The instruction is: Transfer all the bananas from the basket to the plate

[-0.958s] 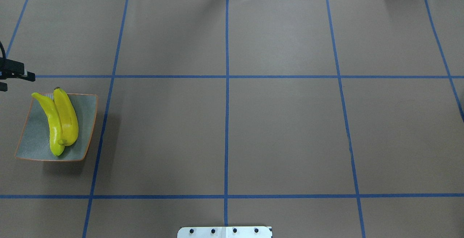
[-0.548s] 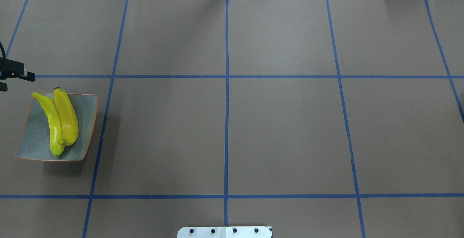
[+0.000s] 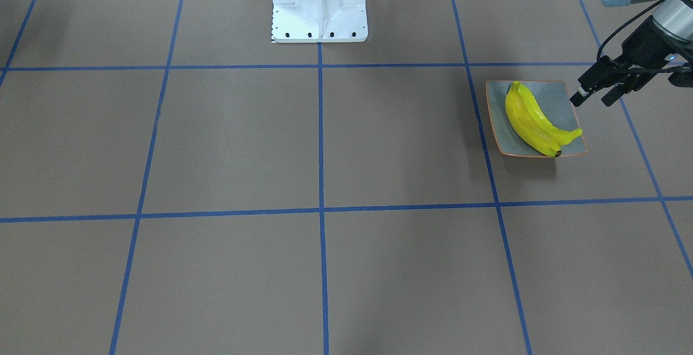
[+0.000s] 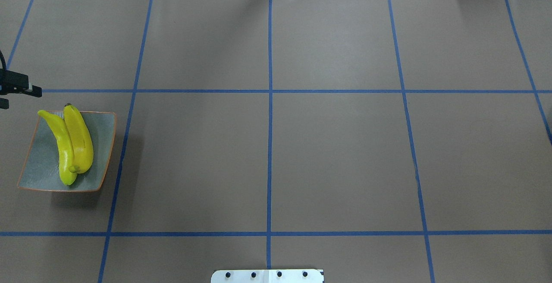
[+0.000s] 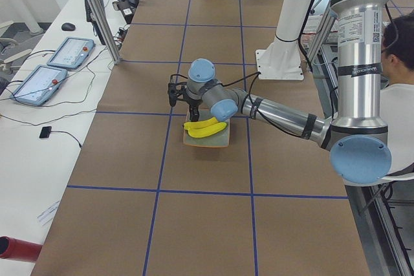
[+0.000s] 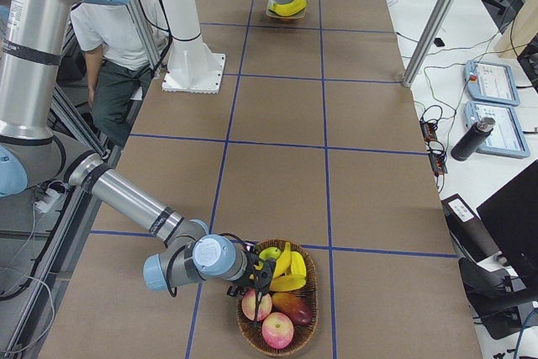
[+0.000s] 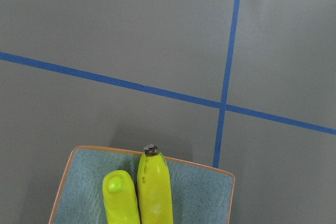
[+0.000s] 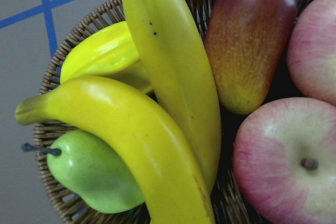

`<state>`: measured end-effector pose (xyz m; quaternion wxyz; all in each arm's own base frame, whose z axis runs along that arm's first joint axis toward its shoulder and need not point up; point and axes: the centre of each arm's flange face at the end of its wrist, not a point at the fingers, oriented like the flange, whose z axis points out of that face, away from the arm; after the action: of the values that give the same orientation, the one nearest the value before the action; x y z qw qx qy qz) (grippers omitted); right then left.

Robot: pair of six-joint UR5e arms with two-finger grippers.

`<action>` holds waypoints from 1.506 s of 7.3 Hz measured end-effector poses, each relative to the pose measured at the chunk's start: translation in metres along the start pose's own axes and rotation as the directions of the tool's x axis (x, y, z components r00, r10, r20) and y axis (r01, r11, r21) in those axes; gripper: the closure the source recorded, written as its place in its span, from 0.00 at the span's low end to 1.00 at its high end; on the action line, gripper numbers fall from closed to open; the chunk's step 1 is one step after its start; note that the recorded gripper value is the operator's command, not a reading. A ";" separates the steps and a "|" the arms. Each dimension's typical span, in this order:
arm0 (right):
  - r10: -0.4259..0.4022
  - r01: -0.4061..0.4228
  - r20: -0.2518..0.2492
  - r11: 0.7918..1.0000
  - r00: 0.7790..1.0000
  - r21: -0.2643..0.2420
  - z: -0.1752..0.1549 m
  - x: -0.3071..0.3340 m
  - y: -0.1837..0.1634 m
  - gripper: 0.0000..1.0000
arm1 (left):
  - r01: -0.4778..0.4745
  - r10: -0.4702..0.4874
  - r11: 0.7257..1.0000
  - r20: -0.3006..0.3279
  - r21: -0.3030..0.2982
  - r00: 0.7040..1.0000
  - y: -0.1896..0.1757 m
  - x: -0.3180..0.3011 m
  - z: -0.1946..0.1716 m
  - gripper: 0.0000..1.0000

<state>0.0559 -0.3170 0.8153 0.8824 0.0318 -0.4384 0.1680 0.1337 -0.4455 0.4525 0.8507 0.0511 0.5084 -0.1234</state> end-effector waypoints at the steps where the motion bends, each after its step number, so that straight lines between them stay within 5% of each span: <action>1: 0.000 0.000 -0.003 1.000 1.000 -0.002 0.001 0.001 0.000 0.67 | -0.001 0.001 1.000 -0.002 -0.001 1.000 0.000 0.001 -0.001 0.01; 2: 0.000 0.000 -0.004 1.000 1.000 -0.003 0.002 0.001 0.000 0.94 | -0.001 0.001 1.000 -0.003 -0.001 1.000 0.001 0.001 -0.001 0.01; 3: -0.001 0.001 -0.003 1.000 1.000 -0.004 0.002 0.001 0.001 1.00 | -0.001 0.001 1.000 -0.006 -0.003 1.000 0.002 0.002 -0.002 0.01; 6: -0.019 0.019 0.008 1.000 1.000 -0.002 0.000 -0.004 -0.001 1.00 | 0.005 -0.006 1.000 -0.027 -0.013 1.000 0.001 0.002 -0.012 0.01; 11: -0.047 0.047 0.125 0.999 0.991 0.004 -0.022 -0.030 -0.014 1.00 | 0.011 -0.012 1.000 -0.039 -0.018 0.999 -0.001 0.002 -0.017 0.01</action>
<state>0.0604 -0.3338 0.7800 0.8567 0.0533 -0.4920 0.1453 0.1199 -0.4433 0.4424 0.8403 0.0429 0.5263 -0.1226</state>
